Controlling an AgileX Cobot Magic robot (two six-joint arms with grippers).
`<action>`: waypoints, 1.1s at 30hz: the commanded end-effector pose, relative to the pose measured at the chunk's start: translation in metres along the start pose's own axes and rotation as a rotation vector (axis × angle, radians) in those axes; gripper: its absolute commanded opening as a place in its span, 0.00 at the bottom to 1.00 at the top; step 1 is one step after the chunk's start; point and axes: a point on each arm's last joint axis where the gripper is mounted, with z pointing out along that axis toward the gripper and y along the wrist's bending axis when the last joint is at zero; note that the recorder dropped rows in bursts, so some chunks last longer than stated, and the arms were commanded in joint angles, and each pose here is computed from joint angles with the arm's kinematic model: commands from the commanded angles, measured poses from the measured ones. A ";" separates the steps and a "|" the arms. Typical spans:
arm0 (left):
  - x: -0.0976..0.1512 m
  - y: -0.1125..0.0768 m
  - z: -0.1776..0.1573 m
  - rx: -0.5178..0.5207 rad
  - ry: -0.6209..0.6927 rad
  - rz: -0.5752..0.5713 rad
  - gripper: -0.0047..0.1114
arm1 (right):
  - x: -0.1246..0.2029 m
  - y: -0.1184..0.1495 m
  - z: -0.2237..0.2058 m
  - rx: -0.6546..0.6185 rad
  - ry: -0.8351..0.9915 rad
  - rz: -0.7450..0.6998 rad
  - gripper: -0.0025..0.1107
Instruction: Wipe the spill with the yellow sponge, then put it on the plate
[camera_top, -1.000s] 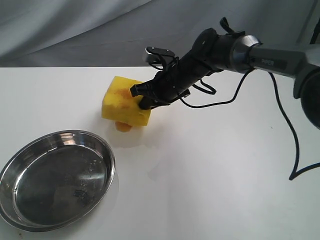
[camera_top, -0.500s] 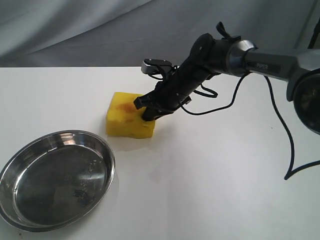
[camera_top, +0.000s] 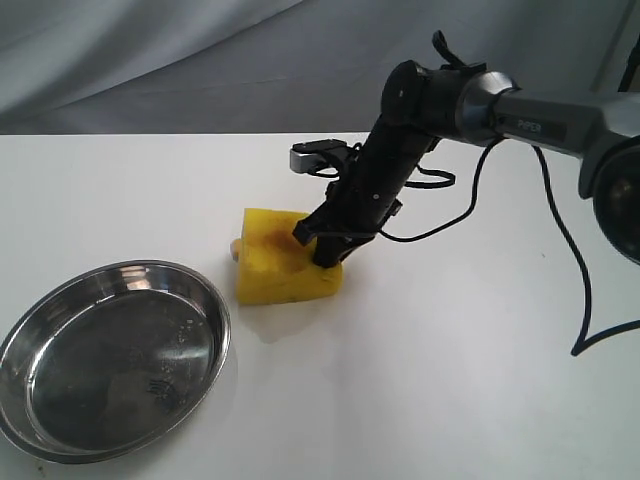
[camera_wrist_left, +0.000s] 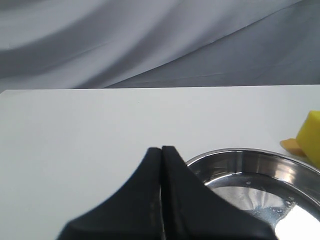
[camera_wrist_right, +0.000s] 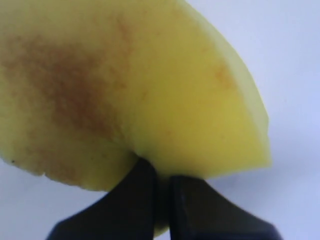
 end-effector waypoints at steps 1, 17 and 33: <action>0.002 -0.001 0.000 0.013 0.003 0.002 0.04 | -0.001 0.009 -0.001 -0.082 -0.017 -0.003 0.02; 0.002 -0.001 0.000 0.013 0.003 0.002 0.04 | -0.033 0.004 0.039 0.046 -0.329 0.157 0.02; 0.002 -0.001 0.000 0.013 0.003 0.002 0.04 | -0.036 -0.009 0.039 0.158 -0.387 0.286 0.02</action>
